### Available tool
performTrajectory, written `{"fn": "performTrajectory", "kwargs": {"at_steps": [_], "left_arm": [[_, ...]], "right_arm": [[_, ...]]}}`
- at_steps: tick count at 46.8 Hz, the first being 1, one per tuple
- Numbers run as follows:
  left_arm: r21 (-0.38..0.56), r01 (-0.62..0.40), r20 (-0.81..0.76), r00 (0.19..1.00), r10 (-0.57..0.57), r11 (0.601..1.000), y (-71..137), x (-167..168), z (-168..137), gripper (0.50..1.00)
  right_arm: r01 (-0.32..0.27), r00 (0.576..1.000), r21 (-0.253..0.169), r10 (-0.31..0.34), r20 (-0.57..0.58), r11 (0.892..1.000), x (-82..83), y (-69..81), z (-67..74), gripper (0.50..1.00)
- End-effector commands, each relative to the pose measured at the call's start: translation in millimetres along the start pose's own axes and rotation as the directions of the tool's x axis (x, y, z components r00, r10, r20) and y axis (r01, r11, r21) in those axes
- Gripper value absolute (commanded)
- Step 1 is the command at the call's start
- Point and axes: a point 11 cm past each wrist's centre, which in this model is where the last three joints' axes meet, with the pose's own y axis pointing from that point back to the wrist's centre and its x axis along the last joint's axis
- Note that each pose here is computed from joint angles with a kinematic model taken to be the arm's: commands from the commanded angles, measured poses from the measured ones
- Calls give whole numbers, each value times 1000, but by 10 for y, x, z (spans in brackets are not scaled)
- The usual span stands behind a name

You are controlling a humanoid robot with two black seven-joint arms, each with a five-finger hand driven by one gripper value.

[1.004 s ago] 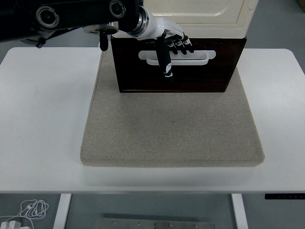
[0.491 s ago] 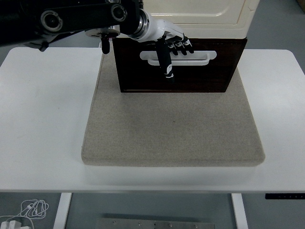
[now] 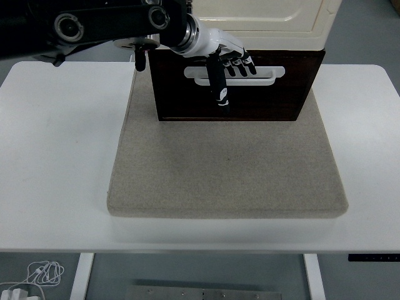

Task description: Open the drawer under the combination cabinet

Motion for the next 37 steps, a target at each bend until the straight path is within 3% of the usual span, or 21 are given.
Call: {"fn": "performTrajectory", "kwargs": {"at_steps": [1,37], "left_arm": [[-8,-1,6,1000,1,1000,21,9,37,1000],[0,0,-9,1000,0,1000,-10,-2,-24,1000]], "right_arm": [[0,1000,0,0,1,1000,0,0,-2,928],[0,1000,0,0,-1,1000,0,0,-1,928]]}}
